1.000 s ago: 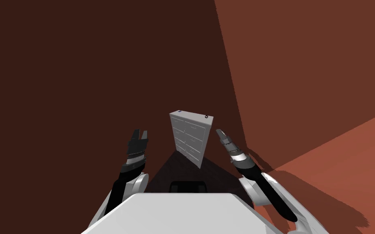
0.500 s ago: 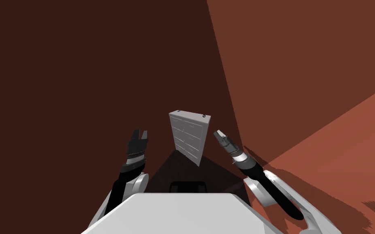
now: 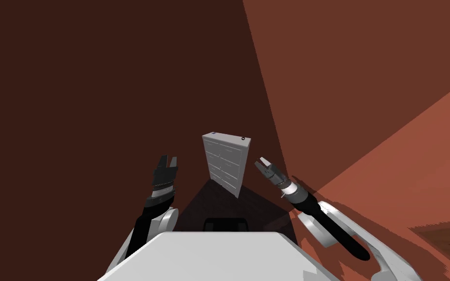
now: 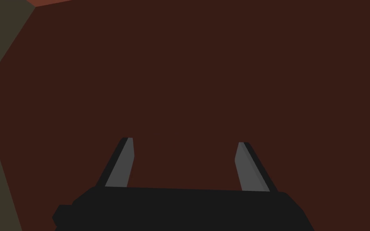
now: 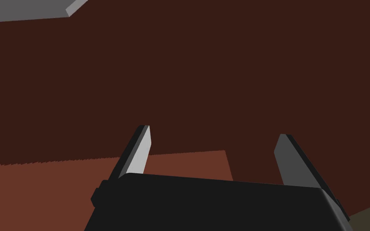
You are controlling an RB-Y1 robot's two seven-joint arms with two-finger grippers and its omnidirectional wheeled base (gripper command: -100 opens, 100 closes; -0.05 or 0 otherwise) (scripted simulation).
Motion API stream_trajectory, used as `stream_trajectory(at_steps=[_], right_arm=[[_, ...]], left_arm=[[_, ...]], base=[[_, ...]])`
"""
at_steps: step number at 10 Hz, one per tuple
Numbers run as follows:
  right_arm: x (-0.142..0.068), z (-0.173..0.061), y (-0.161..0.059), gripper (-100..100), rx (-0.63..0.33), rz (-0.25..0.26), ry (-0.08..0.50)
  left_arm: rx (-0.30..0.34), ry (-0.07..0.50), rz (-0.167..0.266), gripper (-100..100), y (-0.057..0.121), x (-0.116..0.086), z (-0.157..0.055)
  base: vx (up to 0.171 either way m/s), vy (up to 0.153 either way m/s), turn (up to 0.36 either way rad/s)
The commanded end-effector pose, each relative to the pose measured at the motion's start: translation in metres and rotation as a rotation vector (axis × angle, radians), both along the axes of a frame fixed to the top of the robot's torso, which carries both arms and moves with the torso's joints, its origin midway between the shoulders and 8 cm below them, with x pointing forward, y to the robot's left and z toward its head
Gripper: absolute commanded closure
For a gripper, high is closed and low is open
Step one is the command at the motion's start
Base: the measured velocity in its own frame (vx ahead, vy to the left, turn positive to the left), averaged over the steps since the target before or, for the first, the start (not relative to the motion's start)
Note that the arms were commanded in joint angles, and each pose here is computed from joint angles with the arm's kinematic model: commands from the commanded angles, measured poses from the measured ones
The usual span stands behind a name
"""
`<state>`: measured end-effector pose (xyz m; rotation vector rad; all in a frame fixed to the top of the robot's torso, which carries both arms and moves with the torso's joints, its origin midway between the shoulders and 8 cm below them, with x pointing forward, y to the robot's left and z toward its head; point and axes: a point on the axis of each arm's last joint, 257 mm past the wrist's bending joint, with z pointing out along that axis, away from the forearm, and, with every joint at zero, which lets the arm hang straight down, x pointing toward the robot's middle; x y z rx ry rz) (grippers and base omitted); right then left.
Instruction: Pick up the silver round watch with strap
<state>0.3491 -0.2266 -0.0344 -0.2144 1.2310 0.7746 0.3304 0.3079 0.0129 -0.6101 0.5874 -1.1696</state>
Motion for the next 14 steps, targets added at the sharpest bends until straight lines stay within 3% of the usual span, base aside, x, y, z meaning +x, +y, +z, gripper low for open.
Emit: stream_trajectory(at_steps=[1, 5, 6, 8, 9, 11, 12, 14], right_arm=[[0.000, -0.006, 0.001, -100, -0.066, 0.014, -0.004], [0.000, -0.018, 0.000, -100, -0.191, 0.039, -0.009], [0.000, -0.027, -0.005, -100, -0.269, 0.037, -0.022], [-0.001, -0.030, -0.003, -100, -0.309, 0.061, -0.016], [0.000, -0.040, -0.010, -100, -0.386, 0.061, -0.030], [-0.001, -0.042, -0.008, -100, -0.428, 0.086, -0.025], [0.000, -0.052, -0.017, -100, -0.503, 0.086, -0.039], [0.000, -0.054, -0.015, -100, -0.547, 0.115, -0.035]], left_arm=[[0.000, 0.000, 0.000, 0, 0.000, 0.000, 0.000], [0.000, 0.000, 0.000, 0, 0.000, 0.000, 0.000], [0.000, 0.000, 0.000, 0, 0.000, 0.000, 0.000], [0.000, 0.000, 0.000, 0, 0.000, 0.000, 0.000], [0.000, 0.000, 0.000, 0, 0.000, 0.000, 0.000], [0.000, 0.000, 0.000, 0, 0.000, 0.000, 0.000], [0.000, 0.000, 0.000, 0, 0.000, 0.000, 0.000], [0.000, 0.000, 0.000, 0, 0.000, 0.000, 0.000]], base=[[-0.048, -0.014, -0.024], [-0.037, -0.013, -0.011], [-0.035, -0.010, -0.027], [-0.033, -0.006, -0.006], [-0.032, -0.008, -0.015], [-0.023, -0.006, -0.006], [-0.020, -0.003, -0.009], [-0.018, 0.000, -0.004]])
